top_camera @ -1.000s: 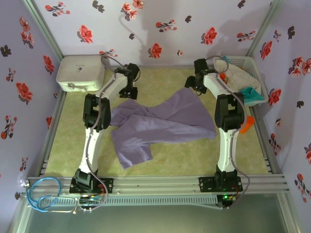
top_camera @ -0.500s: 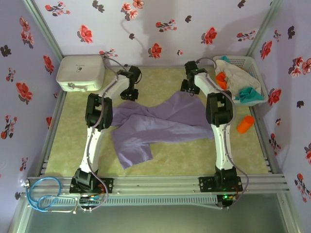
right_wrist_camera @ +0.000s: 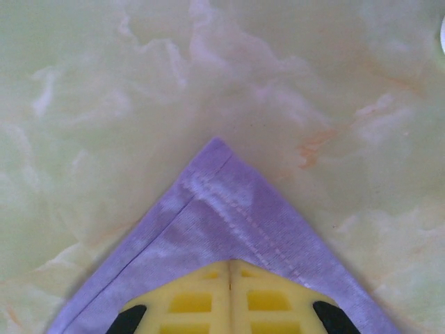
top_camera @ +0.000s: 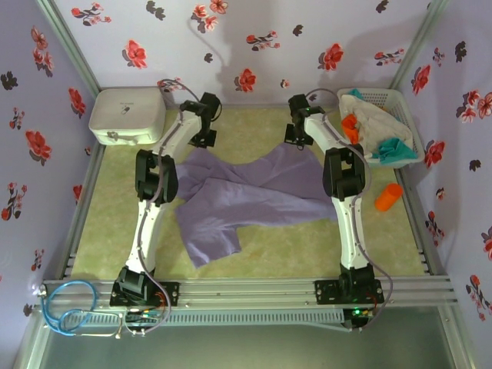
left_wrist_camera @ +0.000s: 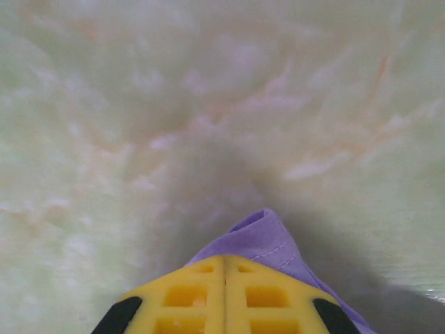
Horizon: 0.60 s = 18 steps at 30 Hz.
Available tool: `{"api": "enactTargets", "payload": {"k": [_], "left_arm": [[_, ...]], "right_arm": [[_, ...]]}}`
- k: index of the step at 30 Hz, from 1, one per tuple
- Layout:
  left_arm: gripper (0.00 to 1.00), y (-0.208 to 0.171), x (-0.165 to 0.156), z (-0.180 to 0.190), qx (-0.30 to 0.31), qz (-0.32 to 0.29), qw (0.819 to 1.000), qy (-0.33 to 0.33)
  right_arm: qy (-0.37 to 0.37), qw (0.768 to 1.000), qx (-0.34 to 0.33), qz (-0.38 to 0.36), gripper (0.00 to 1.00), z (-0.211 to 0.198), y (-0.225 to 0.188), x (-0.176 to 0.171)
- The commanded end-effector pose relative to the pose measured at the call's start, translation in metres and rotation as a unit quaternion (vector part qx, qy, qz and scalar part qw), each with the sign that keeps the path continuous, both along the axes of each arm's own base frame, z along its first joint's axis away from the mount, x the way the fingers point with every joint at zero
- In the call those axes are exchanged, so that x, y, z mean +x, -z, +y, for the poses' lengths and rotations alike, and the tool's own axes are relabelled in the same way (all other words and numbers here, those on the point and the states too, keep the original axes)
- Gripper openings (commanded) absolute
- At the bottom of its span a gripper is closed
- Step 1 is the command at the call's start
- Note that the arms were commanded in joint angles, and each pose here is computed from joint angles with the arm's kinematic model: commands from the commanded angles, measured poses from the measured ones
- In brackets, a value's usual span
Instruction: Fold and stack the t-shirts
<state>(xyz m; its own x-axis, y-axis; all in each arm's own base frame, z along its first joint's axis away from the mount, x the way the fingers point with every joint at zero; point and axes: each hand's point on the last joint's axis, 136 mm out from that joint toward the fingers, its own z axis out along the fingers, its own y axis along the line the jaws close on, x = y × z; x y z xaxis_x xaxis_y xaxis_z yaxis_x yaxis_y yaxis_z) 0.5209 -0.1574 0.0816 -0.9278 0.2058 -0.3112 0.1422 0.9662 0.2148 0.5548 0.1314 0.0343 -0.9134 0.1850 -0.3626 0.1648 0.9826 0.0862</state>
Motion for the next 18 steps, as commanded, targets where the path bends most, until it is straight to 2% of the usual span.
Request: {"api": "enactTargets", "payload": {"k": [1,5,10,14,18], "left_arm": [[0.00,-0.038,0.012,0.016,0.041,-0.036,0.998,0.013],[0.00,-0.067,0.027,0.024,0.064,-0.084,0.994,0.012],[0.00,-0.099,0.045,0.040,0.050,-0.139,0.989,-0.020],[0.00,-0.127,0.064,0.031,0.050,-0.195,0.979,0.018],[0.00,-0.135,0.082,-0.005,0.063,-0.236,0.965,0.090]], "right_arm": [[0.020,0.998,0.017,-0.065,0.00,0.001,-0.065,0.007],[0.050,0.992,0.021,-0.111,0.00,-0.007,-0.097,0.006],[0.096,0.977,0.015,-0.191,0.00,-0.026,-0.134,-0.001],[0.105,0.971,0.013,-0.215,0.00,-0.032,-0.144,-0.002],[0.088,0.980,0.019,-0.180,0.00,-0.025,-0.133,-0.007]]}}
